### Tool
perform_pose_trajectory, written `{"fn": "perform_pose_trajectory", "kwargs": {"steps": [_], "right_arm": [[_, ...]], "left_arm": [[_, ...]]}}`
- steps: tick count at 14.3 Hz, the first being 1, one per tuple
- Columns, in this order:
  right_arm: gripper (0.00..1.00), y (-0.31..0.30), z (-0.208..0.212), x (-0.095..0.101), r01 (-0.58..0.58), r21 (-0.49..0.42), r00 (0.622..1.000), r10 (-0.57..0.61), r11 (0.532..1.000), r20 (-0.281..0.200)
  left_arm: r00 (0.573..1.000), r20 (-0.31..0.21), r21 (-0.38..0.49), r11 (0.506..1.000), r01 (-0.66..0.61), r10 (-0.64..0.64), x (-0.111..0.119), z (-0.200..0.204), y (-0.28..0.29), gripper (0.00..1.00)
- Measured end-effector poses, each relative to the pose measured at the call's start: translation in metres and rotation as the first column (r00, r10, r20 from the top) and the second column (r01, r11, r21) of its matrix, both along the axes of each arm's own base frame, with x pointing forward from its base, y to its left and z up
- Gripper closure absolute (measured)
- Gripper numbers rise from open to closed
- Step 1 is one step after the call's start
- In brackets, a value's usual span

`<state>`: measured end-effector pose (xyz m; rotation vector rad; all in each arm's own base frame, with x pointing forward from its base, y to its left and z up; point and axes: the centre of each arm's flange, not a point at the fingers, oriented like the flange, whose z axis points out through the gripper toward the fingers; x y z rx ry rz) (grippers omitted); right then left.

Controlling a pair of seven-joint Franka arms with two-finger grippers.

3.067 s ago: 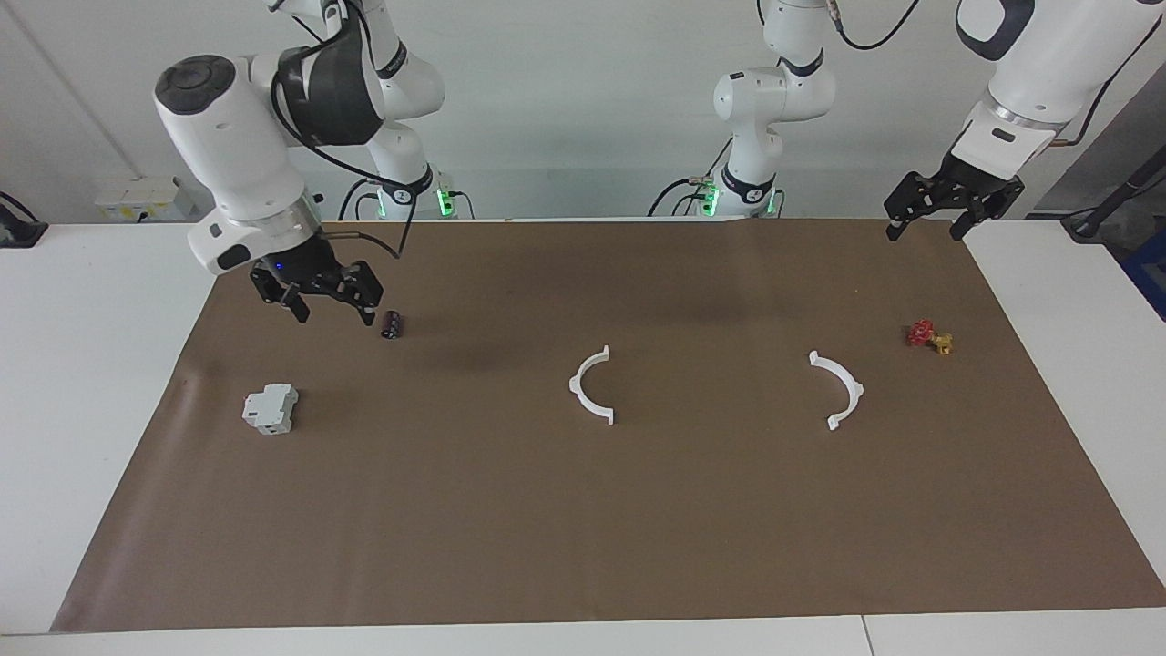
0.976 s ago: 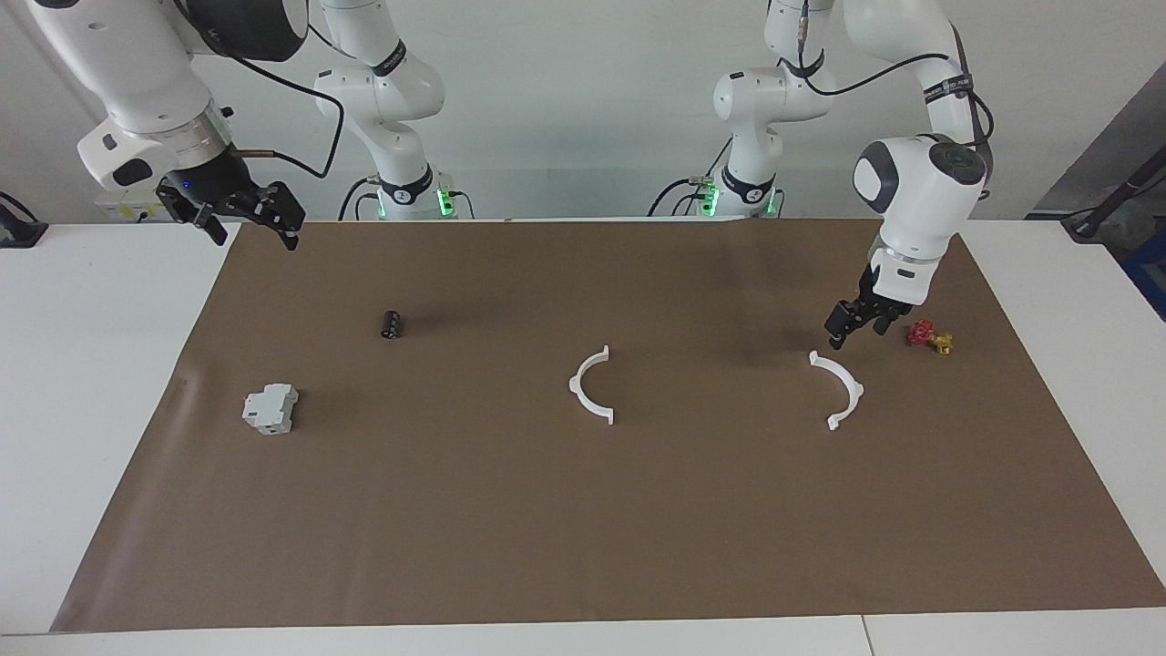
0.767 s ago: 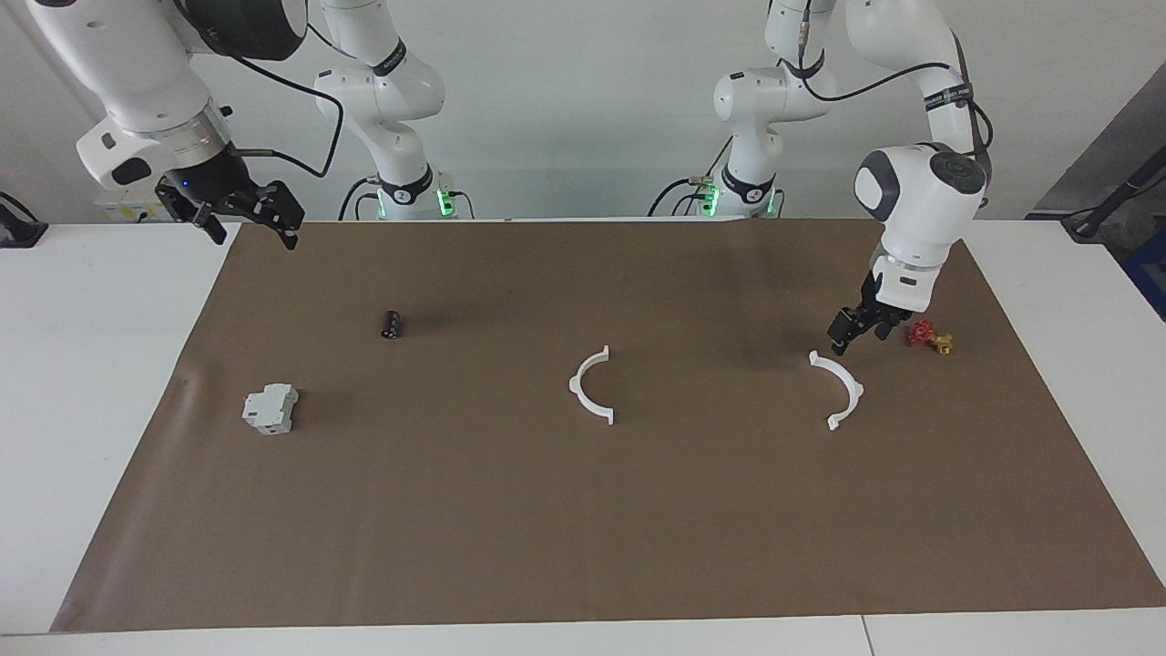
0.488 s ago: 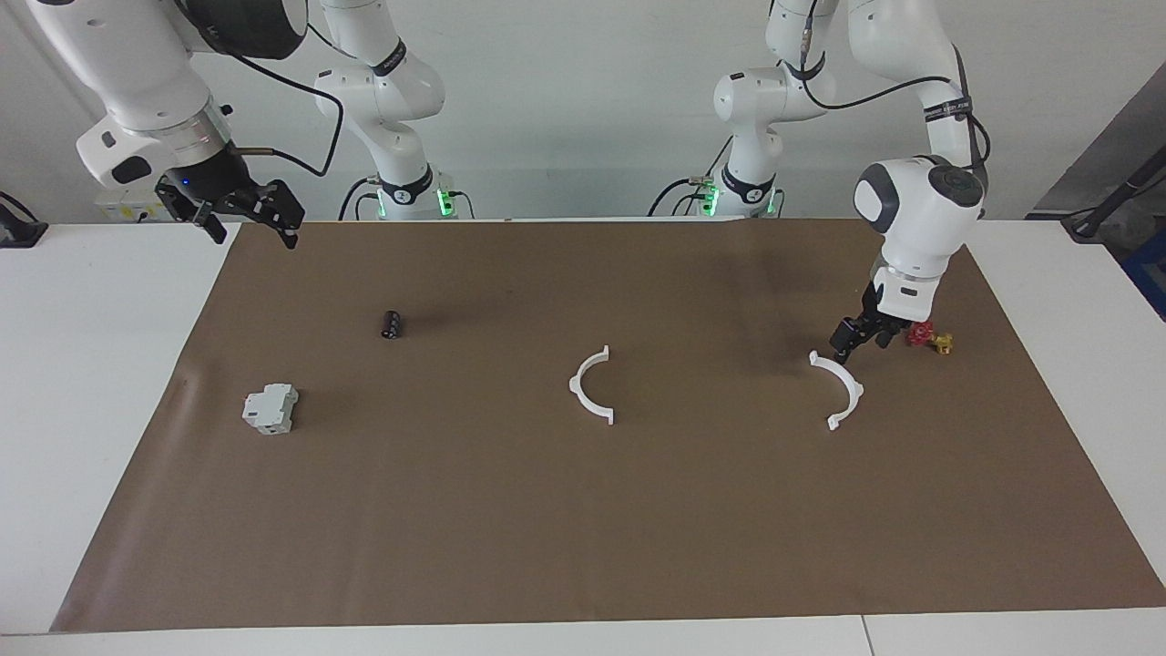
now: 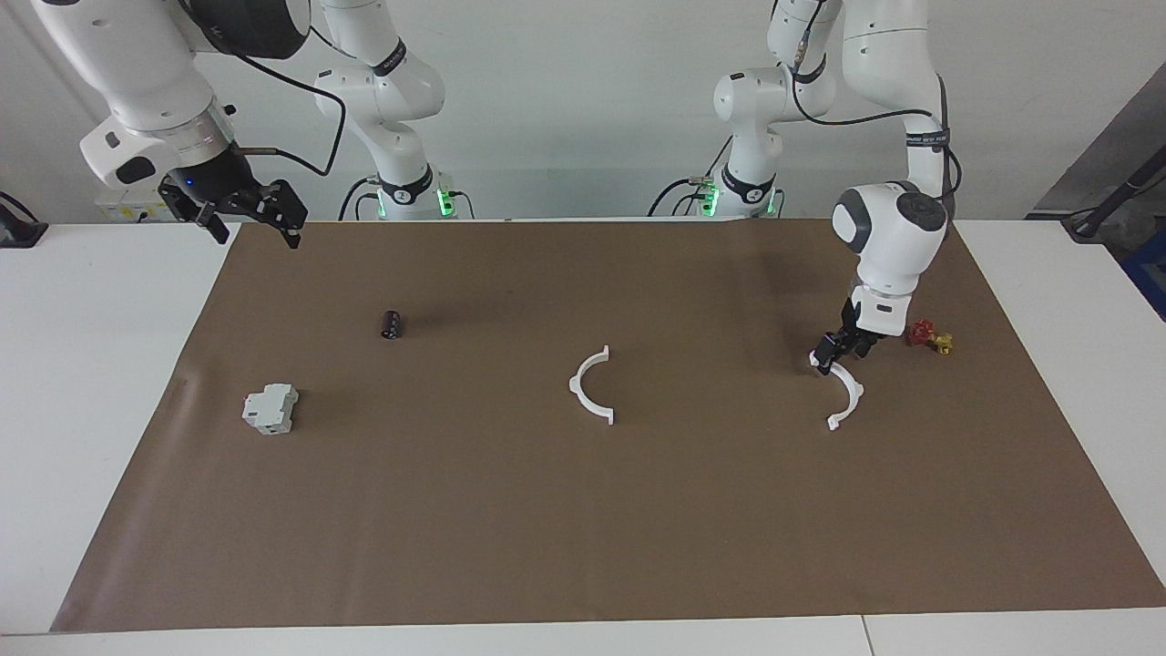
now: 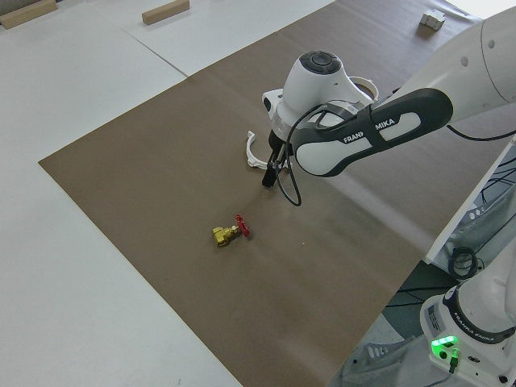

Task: Assemble drain pipe with both arms
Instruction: 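Grasp the clamp half with the left gripper and lift it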

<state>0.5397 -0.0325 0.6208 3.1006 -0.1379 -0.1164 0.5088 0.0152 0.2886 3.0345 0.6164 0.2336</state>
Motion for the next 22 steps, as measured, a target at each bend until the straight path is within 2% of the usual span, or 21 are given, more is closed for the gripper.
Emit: {"fn": "perform_pose_trajectory", "kwargs": {"steps": [7,12,17,22], "right_arm": [[0.0,0.0,0.0,0.0,0.0,0.0,1.0,0.0,1.0,0.0],[0.0,0.0,0.0,0.0,0.0,0.0,1.0,0.0,1.0,0.0],[0.0,0.0,0.0,0.0,0.0,0.0,1.0,0.0,1.0,0.0],[0.0,0.0,0.0,0.0,0.0,0.0,1.0,0.0,1.0,0.0]], "left_arm": [[1.0,0.009,-0.011,1.0,-0.007,0.008,0.002,0.003,-0.029,0.01],[1.0,0.016,-0.008,1.0,0.001,-0.001,0.005,0.007,-0.023,0.03],[0.998,0.025,0.026,0.998,0.054,-0.055,0.02,0.025,-0.02,0.03],[0.997,0.014,0.038,0.997,0.07,-0.07,0.019,0.021,0.002,0.06]]}}
